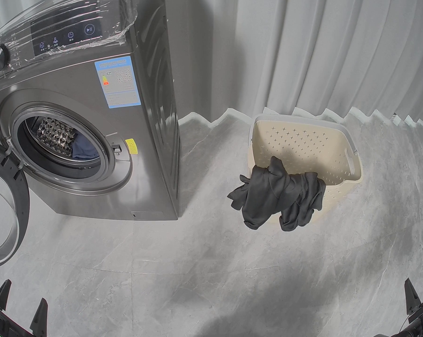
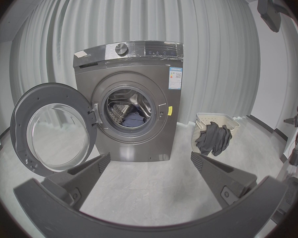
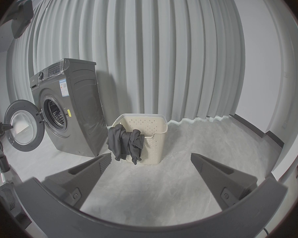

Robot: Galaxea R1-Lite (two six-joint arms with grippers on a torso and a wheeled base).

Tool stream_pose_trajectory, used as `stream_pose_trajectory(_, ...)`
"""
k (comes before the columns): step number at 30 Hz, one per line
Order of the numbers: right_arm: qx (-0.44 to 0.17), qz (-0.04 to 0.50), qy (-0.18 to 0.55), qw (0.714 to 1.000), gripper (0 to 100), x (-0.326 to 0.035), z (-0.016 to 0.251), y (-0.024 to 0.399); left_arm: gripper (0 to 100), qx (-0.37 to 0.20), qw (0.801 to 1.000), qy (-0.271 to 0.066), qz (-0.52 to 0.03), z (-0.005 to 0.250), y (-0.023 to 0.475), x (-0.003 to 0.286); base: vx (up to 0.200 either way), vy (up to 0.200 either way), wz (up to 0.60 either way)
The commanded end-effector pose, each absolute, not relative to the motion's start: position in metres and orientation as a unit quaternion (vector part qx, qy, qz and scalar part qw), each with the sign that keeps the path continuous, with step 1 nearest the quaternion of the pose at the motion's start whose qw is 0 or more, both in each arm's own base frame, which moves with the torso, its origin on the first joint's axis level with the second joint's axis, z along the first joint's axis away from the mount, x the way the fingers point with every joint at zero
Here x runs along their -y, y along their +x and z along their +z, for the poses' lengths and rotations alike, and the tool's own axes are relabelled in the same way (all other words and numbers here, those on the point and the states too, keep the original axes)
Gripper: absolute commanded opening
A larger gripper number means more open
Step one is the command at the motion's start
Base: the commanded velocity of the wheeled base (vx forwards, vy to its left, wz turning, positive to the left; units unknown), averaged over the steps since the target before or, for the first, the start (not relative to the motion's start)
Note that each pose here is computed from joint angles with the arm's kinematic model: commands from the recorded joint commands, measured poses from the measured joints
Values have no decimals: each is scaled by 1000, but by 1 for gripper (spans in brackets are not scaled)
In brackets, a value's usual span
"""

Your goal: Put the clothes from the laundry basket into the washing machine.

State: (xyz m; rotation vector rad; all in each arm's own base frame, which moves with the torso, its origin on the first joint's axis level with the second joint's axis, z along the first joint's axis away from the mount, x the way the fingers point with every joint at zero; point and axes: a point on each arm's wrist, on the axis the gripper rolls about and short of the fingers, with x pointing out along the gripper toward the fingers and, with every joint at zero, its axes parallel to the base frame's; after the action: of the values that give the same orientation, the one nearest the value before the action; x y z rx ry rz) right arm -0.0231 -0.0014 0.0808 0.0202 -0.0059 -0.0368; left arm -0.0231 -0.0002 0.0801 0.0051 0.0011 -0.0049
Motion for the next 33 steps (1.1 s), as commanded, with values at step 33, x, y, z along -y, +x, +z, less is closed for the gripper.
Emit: stream_pose_trajectory(33,1,-18,10,1000,100,1,76,-23,100,-3,1000,2,-2,75,-23,0,0,-109,0)
